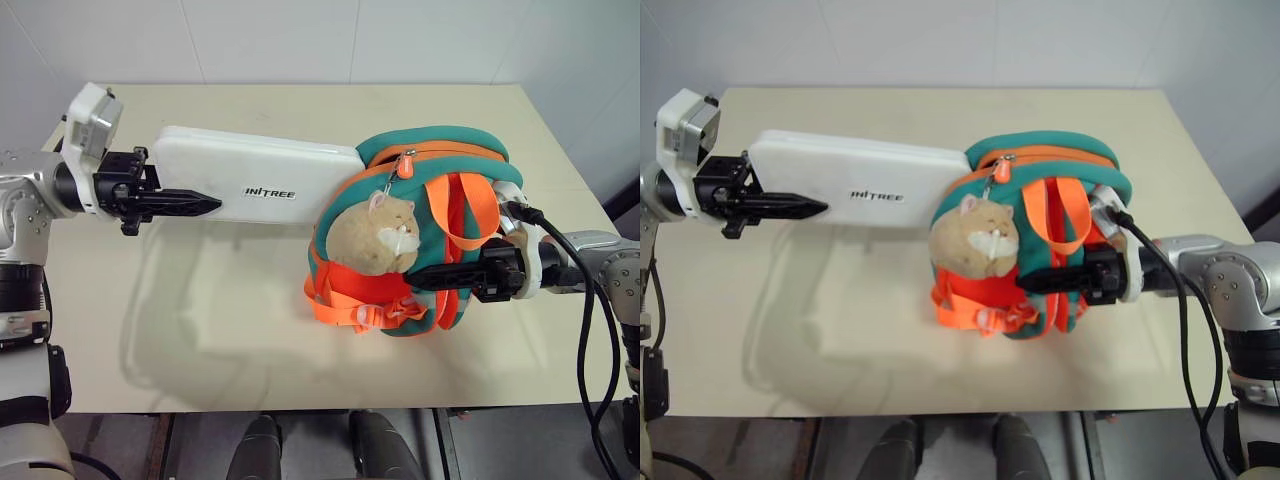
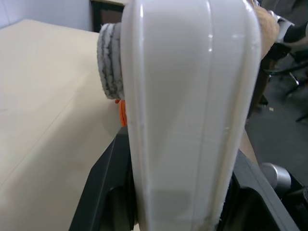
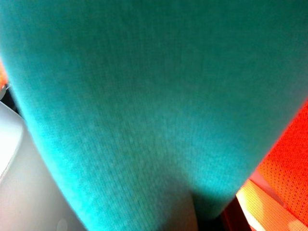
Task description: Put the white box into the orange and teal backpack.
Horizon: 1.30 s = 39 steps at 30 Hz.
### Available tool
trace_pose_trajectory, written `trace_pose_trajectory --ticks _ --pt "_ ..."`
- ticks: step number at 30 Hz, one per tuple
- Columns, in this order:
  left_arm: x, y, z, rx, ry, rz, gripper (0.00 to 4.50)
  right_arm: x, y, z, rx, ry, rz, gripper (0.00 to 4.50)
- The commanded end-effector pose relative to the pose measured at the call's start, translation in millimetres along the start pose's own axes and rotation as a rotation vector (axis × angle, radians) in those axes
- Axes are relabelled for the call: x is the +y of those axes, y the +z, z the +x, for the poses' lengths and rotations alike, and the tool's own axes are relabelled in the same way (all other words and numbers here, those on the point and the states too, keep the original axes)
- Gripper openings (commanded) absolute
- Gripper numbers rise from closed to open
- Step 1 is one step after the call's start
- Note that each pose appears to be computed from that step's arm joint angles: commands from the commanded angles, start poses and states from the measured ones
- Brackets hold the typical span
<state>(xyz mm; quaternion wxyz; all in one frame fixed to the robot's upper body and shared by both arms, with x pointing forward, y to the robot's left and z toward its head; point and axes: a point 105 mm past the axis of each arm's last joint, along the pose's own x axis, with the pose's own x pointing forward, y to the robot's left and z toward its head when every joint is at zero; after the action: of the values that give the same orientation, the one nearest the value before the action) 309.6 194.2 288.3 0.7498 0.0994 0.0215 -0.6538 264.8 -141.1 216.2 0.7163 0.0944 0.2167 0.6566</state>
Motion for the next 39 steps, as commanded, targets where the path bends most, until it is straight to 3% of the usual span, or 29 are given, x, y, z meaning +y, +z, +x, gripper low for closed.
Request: trace_pose_trajectory --ticks 1,11,20,29,39 --pt "-15 11 7 0.016 -0.142 0.037 1.48 7 5 0 -0.012 0.014 -0.039 0.01" --pt "-21 15 33 0.085 -0.257 0.085 1.48 4 6 4 -0.023 0.015 -0.049 0.01" --pt "-16 26 92 0.080 -0.349 0.183 1.48 1 7 9 -0.036 0.013 -0.064 0.01" --pt "-25 19 159 0.114 -0.428 0.223 1.48 -1 6 13 -0.048 0.005 -0.075 0.01" --pt "-33 14 202 0.143 -0.384 0.260 1.48 -3 3 13 -0.060 -0.011 -0.073 0.01"
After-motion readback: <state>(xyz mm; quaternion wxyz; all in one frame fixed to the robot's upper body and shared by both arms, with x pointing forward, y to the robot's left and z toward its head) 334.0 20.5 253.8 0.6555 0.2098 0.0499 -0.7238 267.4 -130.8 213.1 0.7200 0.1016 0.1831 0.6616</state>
